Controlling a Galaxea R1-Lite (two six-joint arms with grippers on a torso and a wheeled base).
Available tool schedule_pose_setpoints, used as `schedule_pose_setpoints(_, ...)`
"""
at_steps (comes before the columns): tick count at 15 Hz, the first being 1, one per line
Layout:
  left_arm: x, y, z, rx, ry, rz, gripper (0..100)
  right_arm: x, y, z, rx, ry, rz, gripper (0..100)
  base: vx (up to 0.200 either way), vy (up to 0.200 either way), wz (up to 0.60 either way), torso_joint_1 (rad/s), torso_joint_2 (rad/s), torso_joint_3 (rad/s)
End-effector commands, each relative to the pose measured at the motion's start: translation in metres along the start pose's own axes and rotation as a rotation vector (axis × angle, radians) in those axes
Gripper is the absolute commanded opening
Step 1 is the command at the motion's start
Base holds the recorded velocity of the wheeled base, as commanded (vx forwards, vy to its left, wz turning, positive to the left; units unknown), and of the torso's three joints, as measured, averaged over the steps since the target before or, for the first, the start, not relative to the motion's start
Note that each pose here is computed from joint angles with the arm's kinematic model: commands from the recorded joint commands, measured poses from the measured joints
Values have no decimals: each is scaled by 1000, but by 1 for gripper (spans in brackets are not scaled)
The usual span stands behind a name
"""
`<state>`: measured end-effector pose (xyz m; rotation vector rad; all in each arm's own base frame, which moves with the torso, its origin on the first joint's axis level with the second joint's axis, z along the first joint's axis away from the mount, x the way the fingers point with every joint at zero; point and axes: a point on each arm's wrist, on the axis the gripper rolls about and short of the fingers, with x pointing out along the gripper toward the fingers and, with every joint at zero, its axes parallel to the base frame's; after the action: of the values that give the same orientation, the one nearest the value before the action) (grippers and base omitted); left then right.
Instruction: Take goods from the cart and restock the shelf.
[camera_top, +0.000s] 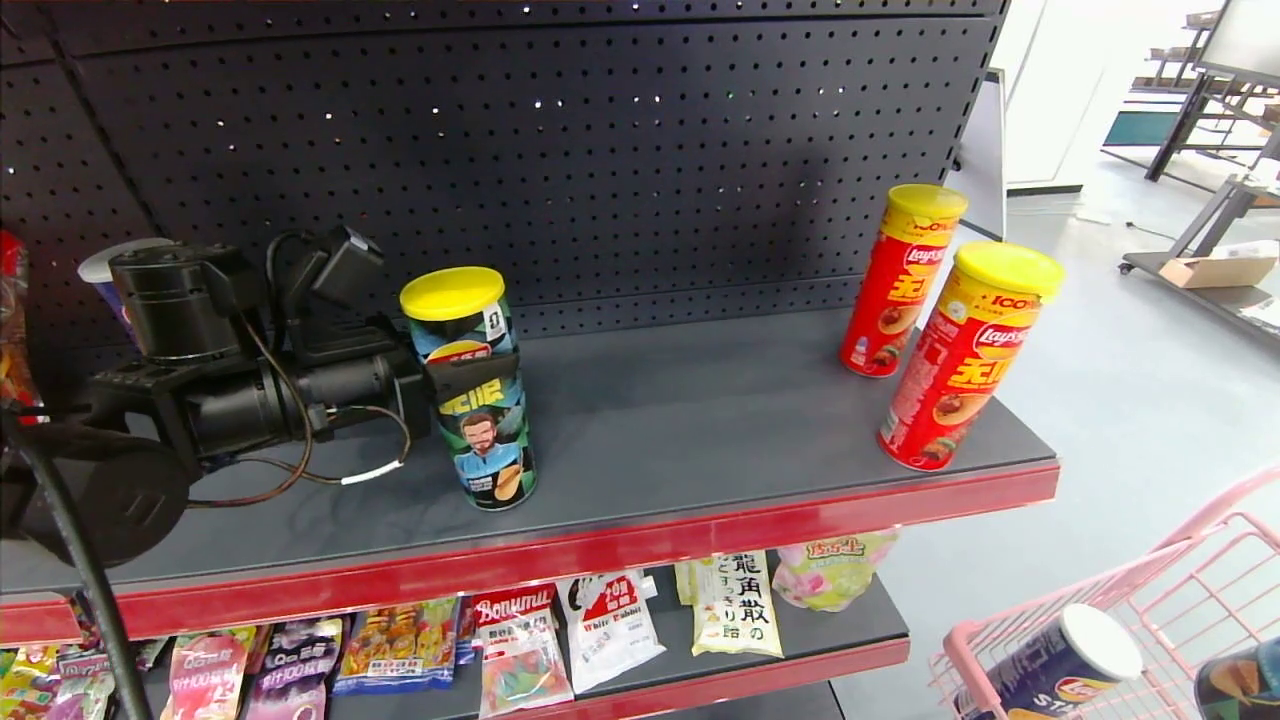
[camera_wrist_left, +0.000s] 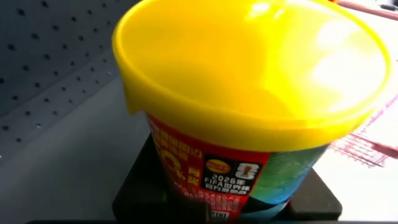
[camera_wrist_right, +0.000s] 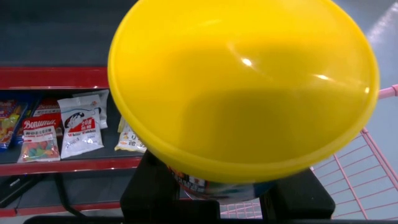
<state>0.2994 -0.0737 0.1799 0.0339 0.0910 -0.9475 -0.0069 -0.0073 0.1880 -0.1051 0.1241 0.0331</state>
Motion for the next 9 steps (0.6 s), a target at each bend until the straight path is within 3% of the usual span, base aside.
schedule_pose_setpoints(1, 1, -5, 1, 1, -2, -15, 0, 0, 0, 0, 0, -2, 0, 0, 0, 0, 0, 0, 0, 0)
schedule_pose_setpoints(3, 5, -7, 0, -4, 2, -29, 0, 0, 0, 0, 0, -2, 0, 0, 0, 0, 0, 0, 0, 0)
schedule_pose_setpoints(6, 12, -13, -3, -41, 11, -59, 0, 0, 0, 0, 0, -2, 0, 0, 0, 0, 0, 0, 0, 0)
schedule_pose_setpoints(9, 19, -12, -7, -35, 4, -69, 0, 0, 0, 1, 0, -2, 0, 0, 0, 0, 0, 0, 0, 0)
